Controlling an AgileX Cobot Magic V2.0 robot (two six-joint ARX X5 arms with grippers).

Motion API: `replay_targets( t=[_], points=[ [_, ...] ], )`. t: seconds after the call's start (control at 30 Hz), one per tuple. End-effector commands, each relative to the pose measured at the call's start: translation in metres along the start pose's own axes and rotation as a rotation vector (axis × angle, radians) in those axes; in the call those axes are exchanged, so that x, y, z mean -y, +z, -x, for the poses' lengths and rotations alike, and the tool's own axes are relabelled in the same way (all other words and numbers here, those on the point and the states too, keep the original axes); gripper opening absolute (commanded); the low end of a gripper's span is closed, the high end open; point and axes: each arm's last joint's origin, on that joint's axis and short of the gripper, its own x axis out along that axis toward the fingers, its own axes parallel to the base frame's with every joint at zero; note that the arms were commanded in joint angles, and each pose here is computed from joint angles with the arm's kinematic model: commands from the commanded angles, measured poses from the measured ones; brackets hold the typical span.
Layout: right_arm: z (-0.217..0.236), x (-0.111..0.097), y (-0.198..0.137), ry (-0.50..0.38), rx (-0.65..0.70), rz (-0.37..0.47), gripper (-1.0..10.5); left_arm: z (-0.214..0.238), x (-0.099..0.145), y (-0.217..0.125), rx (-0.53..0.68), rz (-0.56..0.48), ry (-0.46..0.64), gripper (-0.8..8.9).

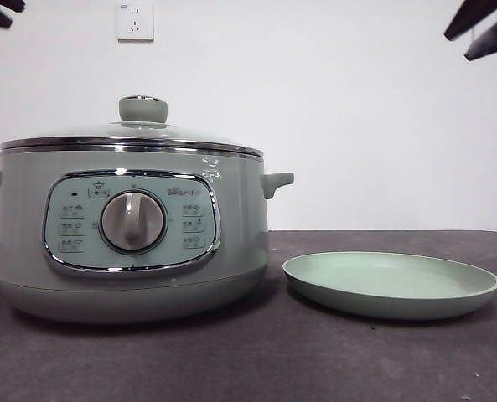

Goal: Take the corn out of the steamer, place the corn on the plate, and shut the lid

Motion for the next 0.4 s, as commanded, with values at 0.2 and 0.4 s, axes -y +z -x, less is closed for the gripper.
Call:
replay_targets(
  t=[0.2, 0.4],
  points=[
    [0.000, 0.000, 0.003, -0.002, 0.016, -0.007, 3.8, -0.030, 0.002, 0.009, -0.064, 0.005, 0.037, 3.81],
    [0.000, 0.000, 0.003, -0.003, 0.018, -0.007, 3.8, -0.062, 0.019, 0.029, -0.117, -0.078, 0.081, 3.80]
  ],
)
